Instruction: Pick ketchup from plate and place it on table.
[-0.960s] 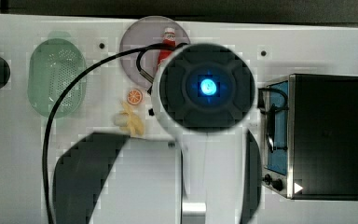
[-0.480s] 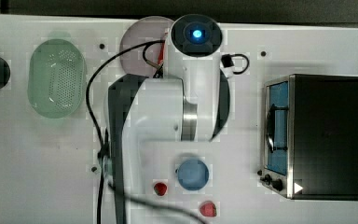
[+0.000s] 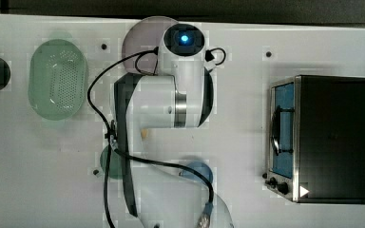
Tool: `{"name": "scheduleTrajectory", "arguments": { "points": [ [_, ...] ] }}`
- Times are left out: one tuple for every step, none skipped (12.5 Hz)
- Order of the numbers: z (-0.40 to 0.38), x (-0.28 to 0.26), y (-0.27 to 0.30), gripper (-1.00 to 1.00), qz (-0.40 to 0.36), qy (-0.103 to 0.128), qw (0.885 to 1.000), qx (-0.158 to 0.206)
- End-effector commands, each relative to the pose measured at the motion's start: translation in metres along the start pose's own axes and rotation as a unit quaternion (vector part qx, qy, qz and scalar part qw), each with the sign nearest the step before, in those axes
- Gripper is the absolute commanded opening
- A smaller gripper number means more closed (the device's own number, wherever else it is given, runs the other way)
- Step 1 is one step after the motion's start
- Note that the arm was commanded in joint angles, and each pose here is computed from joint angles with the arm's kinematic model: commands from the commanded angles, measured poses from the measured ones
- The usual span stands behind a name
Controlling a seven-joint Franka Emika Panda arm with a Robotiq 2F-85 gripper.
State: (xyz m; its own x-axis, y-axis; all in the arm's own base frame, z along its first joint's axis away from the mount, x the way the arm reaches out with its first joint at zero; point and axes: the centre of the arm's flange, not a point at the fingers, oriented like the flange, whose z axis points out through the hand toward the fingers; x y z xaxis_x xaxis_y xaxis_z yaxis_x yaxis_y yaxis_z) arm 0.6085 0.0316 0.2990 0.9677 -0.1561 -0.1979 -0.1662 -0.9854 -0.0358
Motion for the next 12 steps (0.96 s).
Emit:
{"name": "scheduleTrajectory", "arguments": {
  "points": [
    [-0.005, 0.019, -0.012, 1.00, -0.069, 0.037, 0.997, 0.005],
    [0.006, 0.027, -0.013, 1.00, -0.070, 0.040, 0.997, 0.005],
    [0.016, 0.034, -0.014, 1.00, -0.072, 0.046, 0.996, 0.005],
    [0.026, 0.041, -0.015, 1.00, -0.072, 0.053, 0.996, 0.007],
    [0.035, 0.047, -0.017, 1.00, -0.073, 0.060, 0.995, 0.009],
    [0.043, 0.054, -0.018, 1.00, -0.075, 0.069, 0.995, 0.010],
    [0.050, 0.061, -0.019, 1.00, -0.078, 0.081, 0.994, 0.007],
    [0.057, 0.067, -0.018, 1.00, -0.085, 0.090, 0.992, 0.001],
    [0.064, 0.073, -0.018, 1.00, -0.091, 0.097, 0.991, -0.006],
    [0.073, 0.077, -0.018, 1.00, -0.095, 0.102, 0.990, -0.008],
    [0.082, 0.081, -0.018, 1.00, -0.094, 0.106, 0.990, -0.006],
    [0.090, 0.083, -0.018, 1.00, -0.094, 0.108, 0.990, -0.004]
  ]
}}
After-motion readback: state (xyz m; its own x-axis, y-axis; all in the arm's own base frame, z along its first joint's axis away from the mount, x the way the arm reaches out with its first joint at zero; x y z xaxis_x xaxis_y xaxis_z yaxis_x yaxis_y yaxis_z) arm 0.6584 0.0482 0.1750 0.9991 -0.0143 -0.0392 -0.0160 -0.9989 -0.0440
